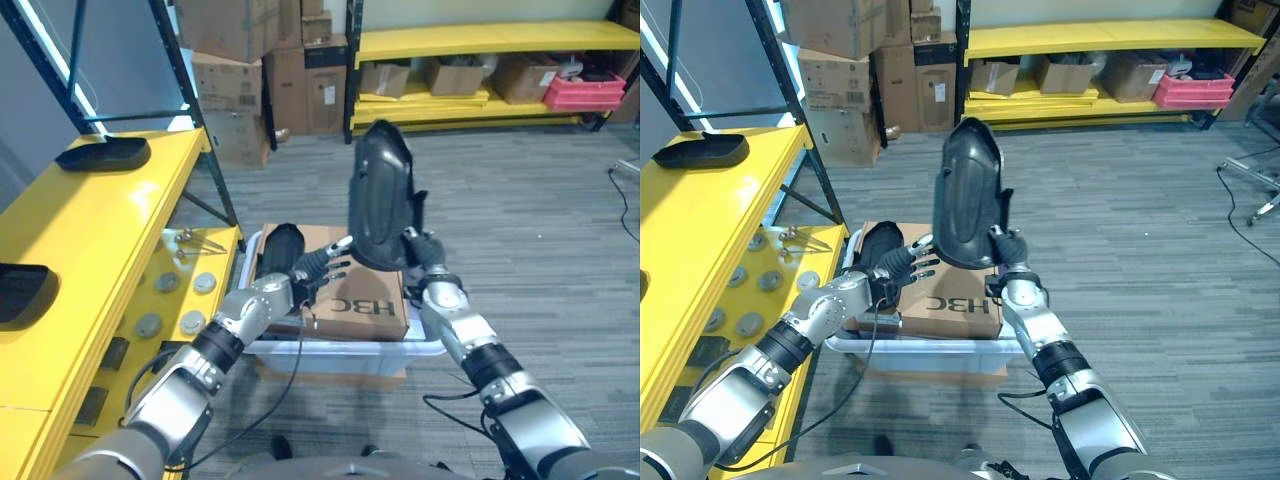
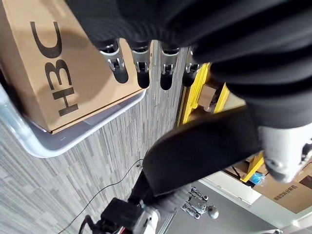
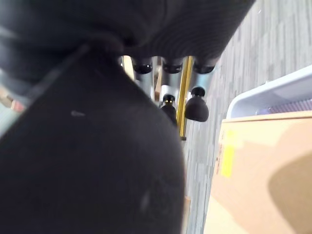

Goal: Move parts from the plastic box to the shelf.

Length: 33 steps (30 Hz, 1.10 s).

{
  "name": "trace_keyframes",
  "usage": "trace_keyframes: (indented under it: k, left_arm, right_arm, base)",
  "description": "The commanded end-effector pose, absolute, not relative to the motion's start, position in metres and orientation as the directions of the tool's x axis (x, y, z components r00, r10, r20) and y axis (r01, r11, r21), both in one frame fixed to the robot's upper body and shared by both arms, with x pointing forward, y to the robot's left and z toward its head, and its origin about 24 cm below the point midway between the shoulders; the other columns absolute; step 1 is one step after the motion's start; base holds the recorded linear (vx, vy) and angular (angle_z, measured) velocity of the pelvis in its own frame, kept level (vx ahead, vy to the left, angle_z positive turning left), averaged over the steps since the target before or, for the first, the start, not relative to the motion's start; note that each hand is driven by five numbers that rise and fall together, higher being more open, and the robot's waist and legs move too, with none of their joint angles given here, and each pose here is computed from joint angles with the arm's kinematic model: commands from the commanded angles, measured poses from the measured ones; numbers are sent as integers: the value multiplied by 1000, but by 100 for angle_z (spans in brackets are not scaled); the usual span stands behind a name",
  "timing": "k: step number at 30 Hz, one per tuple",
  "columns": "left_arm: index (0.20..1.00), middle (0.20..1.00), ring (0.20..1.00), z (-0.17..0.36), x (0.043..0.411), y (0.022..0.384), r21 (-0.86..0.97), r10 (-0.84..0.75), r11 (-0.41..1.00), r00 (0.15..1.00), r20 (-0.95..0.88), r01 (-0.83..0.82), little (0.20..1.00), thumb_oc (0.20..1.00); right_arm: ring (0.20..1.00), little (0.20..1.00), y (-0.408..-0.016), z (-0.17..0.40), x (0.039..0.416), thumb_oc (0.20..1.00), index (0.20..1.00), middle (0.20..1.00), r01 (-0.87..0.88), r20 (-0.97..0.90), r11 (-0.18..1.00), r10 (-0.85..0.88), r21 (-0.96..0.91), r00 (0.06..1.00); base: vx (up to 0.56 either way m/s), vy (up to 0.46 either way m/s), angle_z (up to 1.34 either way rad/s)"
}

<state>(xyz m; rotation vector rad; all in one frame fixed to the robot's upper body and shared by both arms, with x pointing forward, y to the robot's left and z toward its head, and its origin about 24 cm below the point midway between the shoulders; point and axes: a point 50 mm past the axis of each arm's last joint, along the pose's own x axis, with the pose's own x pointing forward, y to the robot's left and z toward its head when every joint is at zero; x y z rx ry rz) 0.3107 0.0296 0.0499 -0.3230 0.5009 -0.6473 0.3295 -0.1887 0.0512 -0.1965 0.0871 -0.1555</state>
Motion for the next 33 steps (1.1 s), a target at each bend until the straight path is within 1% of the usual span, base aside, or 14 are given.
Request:
trace_keyframes:
  k: [1,3,4,8,13,16,17,18,21,27,33]
  left_arm:
    - [1000,1000,1000,69,325,18,-395,-644,752,717,-268,528,1000,1000]
    - [1000,1000,1000,72,327,18,-374,-642,755,724,-253,539,1000,1000]
    - [1000,1000,1000,79,330,20,-327,-626,770,746,-227,547,1000,1000]
    - [1000,1000,1000,89,336,25,-261,-585,804,789,-187,535,1000,1000]
    - [1000,1000,1000,103,347,44,-142,-533,844,837,-122,517,1000,1000]
    - [1000,1000,1000,101,347,52,-60,-562,826,813,-155,560,1000,1000]
    - [1000,1000,1000,96,344,49,-49,-585,807,788,-190,588,1000,1000]
    - [1000,1000,1000,86,337,40,-64,-610,786,755,-241,615,1000,1000]
    - [1000,1000,1000,74,328,29,-100,-625,773,724,-291,627,1000,1000]
    - [1000,1000,1000,62,317,11,-146,-644,756,688,-333,638,1000,1000]
    - [1000,1000,1000,58,316,7,-178,-644,760,687,-338,625,1000,1000]
  right_arm:
    - [200,200,-167,88,353,200,200,200,96,55,982,-88,-160,995]
    - [200,200,-165,87,353,200,200,200,81,49,983,-74,-167,996]
    - [200,200,-161,85,353,200,200,200,59,39,980,-53,-189,998]
    - [200,200,-157,82,353,200,200,200,9,15,974,-5,-226,1000]
    - [200,200,-156,67,347,200,200,200,-43,-43,961,32,-273,999]
    - [200,200,-158,60,344,200,200,200,-52,-54,960,38,-275,998]
    - [200,200,-157,60,343,200,200,200,-57,-49,961,46,-272,998]
    - [200,200,-149,61,343,200,200,200,-67,-35,963,60,-262,998]
    - [200,200,-141,65,344,200,200,200,-78,-22,963,75,-257,997]
    - [200,200,-127,66,346,200,200,200,-92,-25,969,88,-230,996]
    - [200,200,-117,66,346,200,200,200,-113,-30,968,110,-224,994]
  base:
    - [0,0,0]
    - [0,0,0]
    - [0,0,0]
    - [0,0,0]
    - [0,0,0]
    - [0,0,0]
    - [-18,1,3]
    - [-17,-1,4]
    - [-4,-1,1]
    - [0,0,0]
    - [0,0,0]
